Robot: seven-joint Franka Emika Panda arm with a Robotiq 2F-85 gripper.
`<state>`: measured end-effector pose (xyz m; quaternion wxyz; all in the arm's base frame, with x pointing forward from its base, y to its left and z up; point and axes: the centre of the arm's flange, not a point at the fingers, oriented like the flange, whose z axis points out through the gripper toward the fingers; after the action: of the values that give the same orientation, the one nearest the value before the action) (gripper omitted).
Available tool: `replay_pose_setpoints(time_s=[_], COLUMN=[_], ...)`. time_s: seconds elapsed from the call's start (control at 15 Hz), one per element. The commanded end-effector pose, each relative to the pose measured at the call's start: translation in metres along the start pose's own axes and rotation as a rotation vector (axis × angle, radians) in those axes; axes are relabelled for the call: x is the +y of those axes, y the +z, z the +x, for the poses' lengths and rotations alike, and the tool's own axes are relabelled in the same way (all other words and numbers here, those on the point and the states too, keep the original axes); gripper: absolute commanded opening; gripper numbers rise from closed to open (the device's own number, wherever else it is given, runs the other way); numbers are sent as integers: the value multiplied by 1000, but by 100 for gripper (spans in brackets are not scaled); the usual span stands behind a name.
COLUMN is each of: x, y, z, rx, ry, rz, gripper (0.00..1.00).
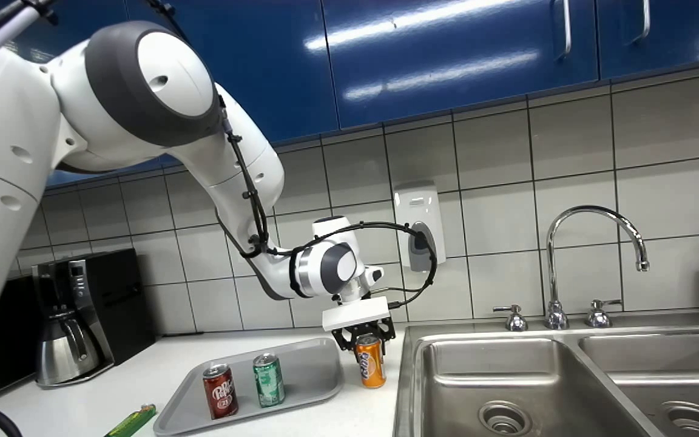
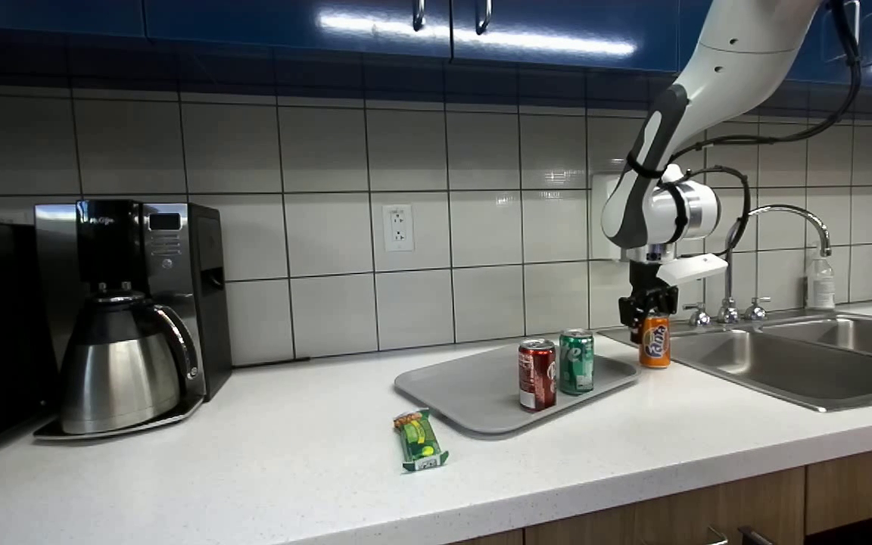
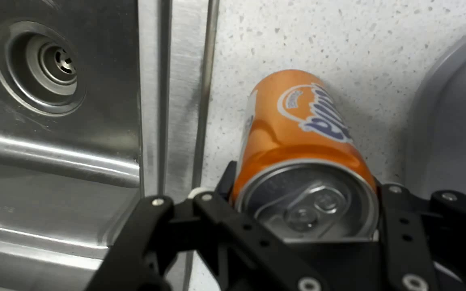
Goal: Put the cans on the tray
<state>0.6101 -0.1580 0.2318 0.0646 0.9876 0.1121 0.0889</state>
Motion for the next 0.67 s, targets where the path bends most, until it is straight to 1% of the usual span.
replay_pose_setpoints(time_s=[0.0, 0.27, 0.6], x=[2, -2, -17], y=[-28, -43, -60], z=[3, 4, 7], rx=[14, 37, 60], ry=[-2, -10, -27], rz=[0, -7, -13], gripper=[38, 38, 38])
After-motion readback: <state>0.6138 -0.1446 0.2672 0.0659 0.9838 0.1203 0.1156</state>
